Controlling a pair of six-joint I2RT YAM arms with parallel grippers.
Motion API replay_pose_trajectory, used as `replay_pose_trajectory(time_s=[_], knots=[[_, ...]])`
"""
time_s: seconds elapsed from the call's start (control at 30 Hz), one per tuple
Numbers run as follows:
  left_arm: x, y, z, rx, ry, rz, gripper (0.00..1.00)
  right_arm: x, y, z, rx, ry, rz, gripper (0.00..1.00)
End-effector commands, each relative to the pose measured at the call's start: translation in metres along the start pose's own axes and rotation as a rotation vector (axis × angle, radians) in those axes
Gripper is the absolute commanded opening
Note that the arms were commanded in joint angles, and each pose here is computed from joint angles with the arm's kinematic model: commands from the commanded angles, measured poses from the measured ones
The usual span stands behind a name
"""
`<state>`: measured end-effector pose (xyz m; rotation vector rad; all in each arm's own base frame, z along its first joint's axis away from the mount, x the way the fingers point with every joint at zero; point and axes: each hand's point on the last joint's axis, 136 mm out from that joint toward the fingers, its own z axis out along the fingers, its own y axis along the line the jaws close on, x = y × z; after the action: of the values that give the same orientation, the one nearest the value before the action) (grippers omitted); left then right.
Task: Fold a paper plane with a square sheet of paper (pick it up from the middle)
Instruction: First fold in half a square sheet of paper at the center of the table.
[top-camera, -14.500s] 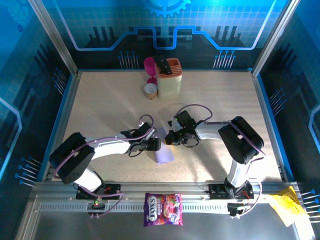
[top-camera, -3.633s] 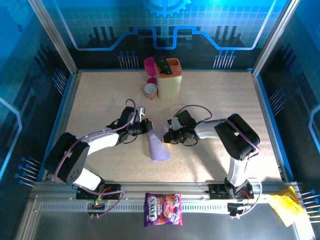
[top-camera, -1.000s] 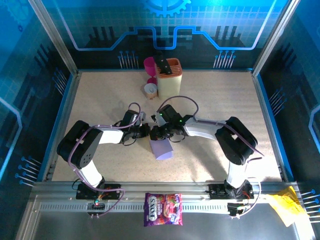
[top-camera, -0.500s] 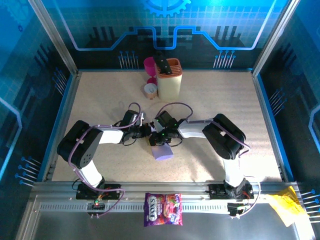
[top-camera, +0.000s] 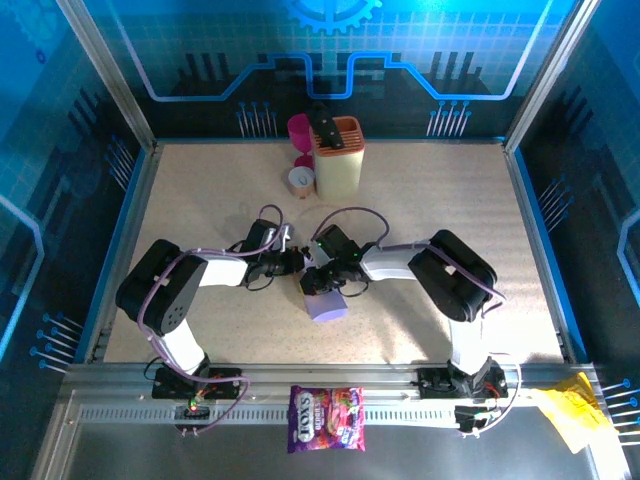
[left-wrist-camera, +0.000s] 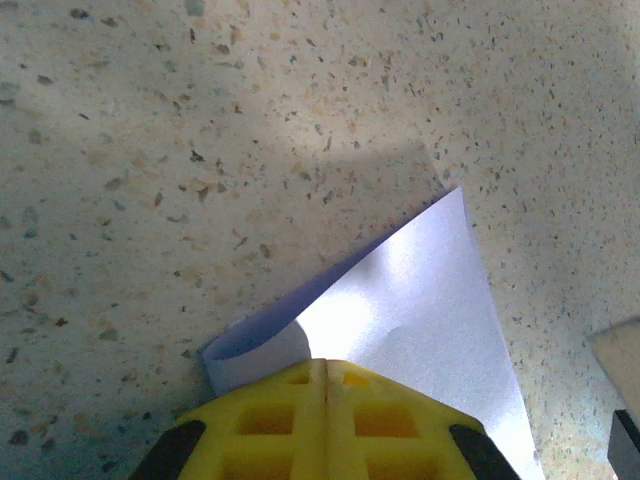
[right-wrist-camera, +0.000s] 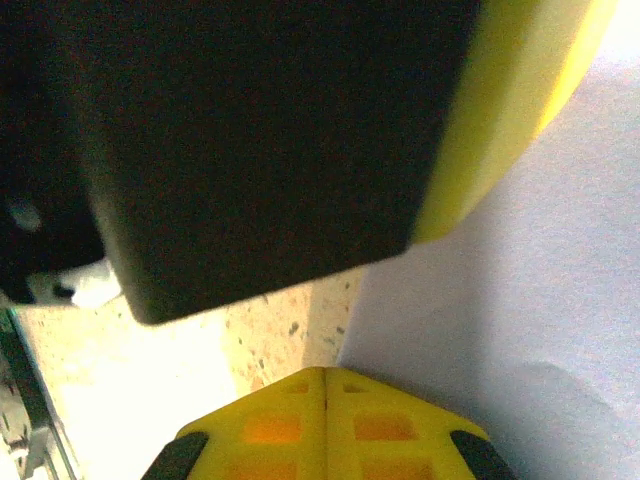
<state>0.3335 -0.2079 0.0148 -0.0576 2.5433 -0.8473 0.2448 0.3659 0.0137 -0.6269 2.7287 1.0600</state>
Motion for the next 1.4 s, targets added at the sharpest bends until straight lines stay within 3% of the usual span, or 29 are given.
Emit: replay_pose_trajectory(time_s=[0.0,0.33,0.77,0.9,1.13,1.37], knots=[[0.021,0.028,0.006,-0.096,0.072,-0.018,0.00,0.068,-0.004,0.003,0.030,0.207,-0.002,0.00],[0.022,0.029,0.007,-0.104,0.080,-0.012,0.00,0.105,0.012,-0.002,0.017,0.290,-0.071,0.00],[0.019,0.028,0.006,-0.105,0.084,0.002,0.00,0.168,-0.011,-0.026,0.039,0.316,0.026,0.00],[0.017,0.027,0.006,-0.101,0.080,0.005,0.00,0.154,0.007,-0.049,0.000,0.265,0.014,0.00],[0.015,0.025,0.006,-0.097,0.079,0.004,0.00,0.093,0.047,-0.089,-0.046,0.121,-0.062,0.00],[0.015,0.023,0.005,-0.089,0.079,0.005,0.00,0.044,0.048,-0.070,-0.079,0.035,-0.033,0.00]])
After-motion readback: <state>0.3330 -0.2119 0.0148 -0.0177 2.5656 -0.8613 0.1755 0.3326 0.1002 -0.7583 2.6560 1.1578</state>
